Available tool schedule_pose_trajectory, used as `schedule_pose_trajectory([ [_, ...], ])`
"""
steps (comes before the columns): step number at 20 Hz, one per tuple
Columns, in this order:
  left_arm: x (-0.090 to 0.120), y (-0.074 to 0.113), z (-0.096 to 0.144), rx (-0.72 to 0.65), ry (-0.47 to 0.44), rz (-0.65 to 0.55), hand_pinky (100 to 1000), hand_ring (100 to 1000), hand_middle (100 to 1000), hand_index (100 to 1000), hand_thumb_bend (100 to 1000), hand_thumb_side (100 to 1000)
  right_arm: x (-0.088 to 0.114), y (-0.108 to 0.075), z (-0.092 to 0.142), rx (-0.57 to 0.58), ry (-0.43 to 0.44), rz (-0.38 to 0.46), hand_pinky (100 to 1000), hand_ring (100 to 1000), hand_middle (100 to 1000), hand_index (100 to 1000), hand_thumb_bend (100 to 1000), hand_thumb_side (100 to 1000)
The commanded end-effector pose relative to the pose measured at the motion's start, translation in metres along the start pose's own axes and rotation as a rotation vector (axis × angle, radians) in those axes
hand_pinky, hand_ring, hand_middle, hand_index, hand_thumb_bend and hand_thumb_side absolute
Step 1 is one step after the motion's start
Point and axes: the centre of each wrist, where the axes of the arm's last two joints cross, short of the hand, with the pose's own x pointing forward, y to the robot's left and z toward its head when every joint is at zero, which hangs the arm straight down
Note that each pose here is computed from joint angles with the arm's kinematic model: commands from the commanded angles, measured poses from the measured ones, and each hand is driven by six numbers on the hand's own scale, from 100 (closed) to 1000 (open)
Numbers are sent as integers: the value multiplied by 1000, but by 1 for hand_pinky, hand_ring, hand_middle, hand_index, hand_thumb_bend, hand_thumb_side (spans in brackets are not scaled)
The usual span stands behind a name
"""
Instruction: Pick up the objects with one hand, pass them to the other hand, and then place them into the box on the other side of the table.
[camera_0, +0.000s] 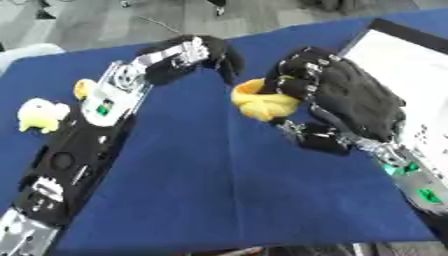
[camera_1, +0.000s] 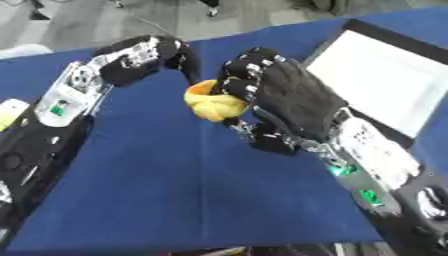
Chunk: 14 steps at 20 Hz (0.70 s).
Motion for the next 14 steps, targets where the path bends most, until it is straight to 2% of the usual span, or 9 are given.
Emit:
schedule_pose_trajectory([
  [1, 5, 13, -1, 51, -2, -40, 659, 581, 603, 742, 100, 927, -3, -7, -2, -5, -23, 24, 742, 673, 597, 319, 100, 100],
  [3, 4, 17, 5, 89, 6, -48, 658, 579, 602, 740, 100, 911, -6, -8, 1, -3, -3, 33, 742, 675, 598, 323, 100, 100],
  [6, 4, 27, 24, 156, 16, -66, 655, 569, 591, 735, 100, 864, -15, -9, 13, 4, 81, 76, 738, 668, 594, 327, 100, 100],
  [10, 14, 40, 63, 252, 3, -104, 650, 556, 578, 732, 100, 811, -36, -18, 39, -15, 284, 175, 721, 674, 596, 339, 100, 100],
  [14, 26, 42, 96, 324, -12, -144, 652, 555, 577, 735, 100, 755, -55, -28, 64, -12, 511, 255, 699, 695, 604, 363, 100, 100],
])
